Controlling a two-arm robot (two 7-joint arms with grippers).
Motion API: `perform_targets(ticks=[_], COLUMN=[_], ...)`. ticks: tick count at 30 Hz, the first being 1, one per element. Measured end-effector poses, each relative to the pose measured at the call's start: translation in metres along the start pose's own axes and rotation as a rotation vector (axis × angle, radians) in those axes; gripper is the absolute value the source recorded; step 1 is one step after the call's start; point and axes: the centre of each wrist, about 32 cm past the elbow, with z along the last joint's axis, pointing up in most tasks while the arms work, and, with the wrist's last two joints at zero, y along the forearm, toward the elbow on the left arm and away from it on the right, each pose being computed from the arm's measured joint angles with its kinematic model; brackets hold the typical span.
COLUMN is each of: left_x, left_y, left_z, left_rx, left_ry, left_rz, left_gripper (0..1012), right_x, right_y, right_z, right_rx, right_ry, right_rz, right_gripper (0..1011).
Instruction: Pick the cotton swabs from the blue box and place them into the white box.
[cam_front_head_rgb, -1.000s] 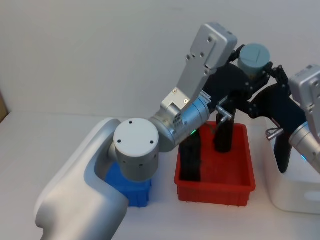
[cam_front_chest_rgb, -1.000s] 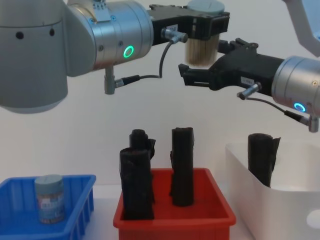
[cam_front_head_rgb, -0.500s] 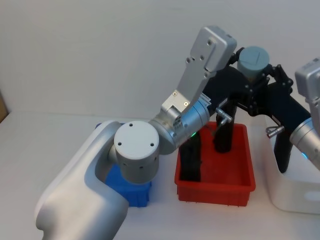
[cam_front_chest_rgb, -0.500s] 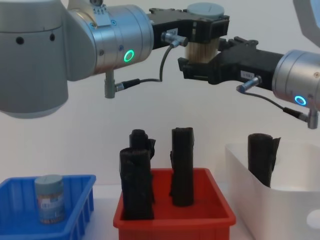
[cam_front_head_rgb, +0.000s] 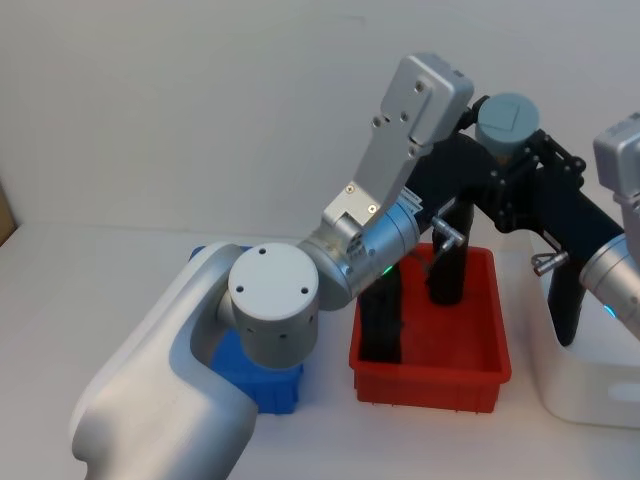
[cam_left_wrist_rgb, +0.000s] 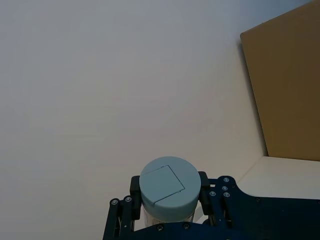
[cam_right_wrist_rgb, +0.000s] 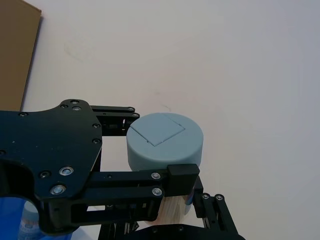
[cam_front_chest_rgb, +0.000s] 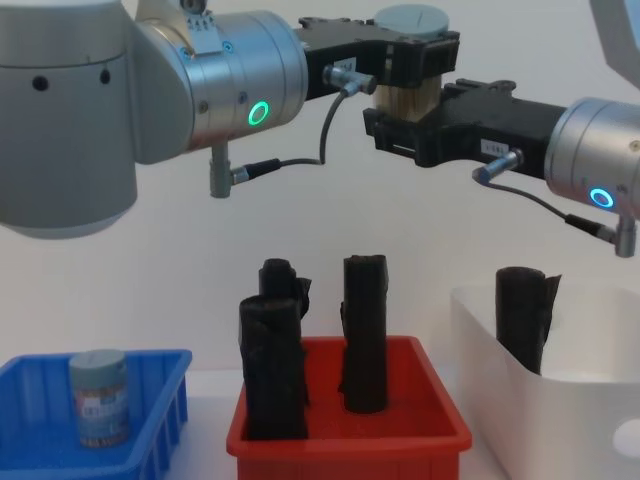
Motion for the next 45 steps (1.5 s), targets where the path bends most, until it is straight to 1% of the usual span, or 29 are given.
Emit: perform_targets(ticks=[11,13,14,15,16,18,19,24,31,38,39,42,45], left_x=[-0.0002,-0.0002,-0.0002,-0.0002,-0.0002,-0.0002,-0.0002,-0.0001,-0.0001,-0.0002,-0.0001,-0.0002,-0.0002], left_y=[0.0001,0.0002,0.0002,0.0002,0.0002,0.0002,0.0002,0.0002,0.0002,0.0002,0.0001,0.0001,0.0002], left_z=[-0.0002,-0.0004,-0.0004,-0.0004,-0.0004,-0.0004,-0.0004,-0.0003,-0.0003,-0.0003,-0.0003,-0.0003,-0.0003], left_rx=[0.0,0.001,0.001,0.001,0.001,0.001,0.001,0.001,0.001,0.001,0.001,0.001,0.001], left_ry=[0.0,0.0,0.0,0.0,0.0,0.0,0.0,0.0,0.0,0.0,0.0,0.0,0.0], left_rz=[0.001,0.001,0.001,0.001,0.001,0.001,0.001,0.001,0.001,0.001,0.001,0.001,0.001], left_gripper=[668,722,722,757,813,833,886,1003,1004,1004,1004,1004,1004], right_x=[0.0,0.0,0.0,0.0,0.0,0.0,0.0,0.001,0.005,0.012,0.015,0.018,0.023], right_y=[0.0,0.0,0.0,0.0,0.0,0.0,0.0,0.0,-0.002,-0.006,-0.008,-0.01,-0.015], right_z=[0.001,0.001,0.001,0.001,0.001,0.001,0.001,0.001,-0.002,-0.005,-0.007,-0.008,-0.012], right_rx=[0.0,0.001,0.001,0.001,0.001,0.001,0.001,-0.005,-0.027,-0.057,-0.067,-0.083,-0.116], right_ry=[0.006,0.007,0.007,0.008,0.008,0.008,0.008,0.012,0.024,0.037,0.04,0.046,0.057], right_rz=[0.001,0.001,0.001,0.001,0.001,0.001,0.001,-0.012,-0.063,-0.137,-0.158,-0.186,-0.234], right_gripper=[628,628,628,626,626,628,626,628,626,626,626,628,628])
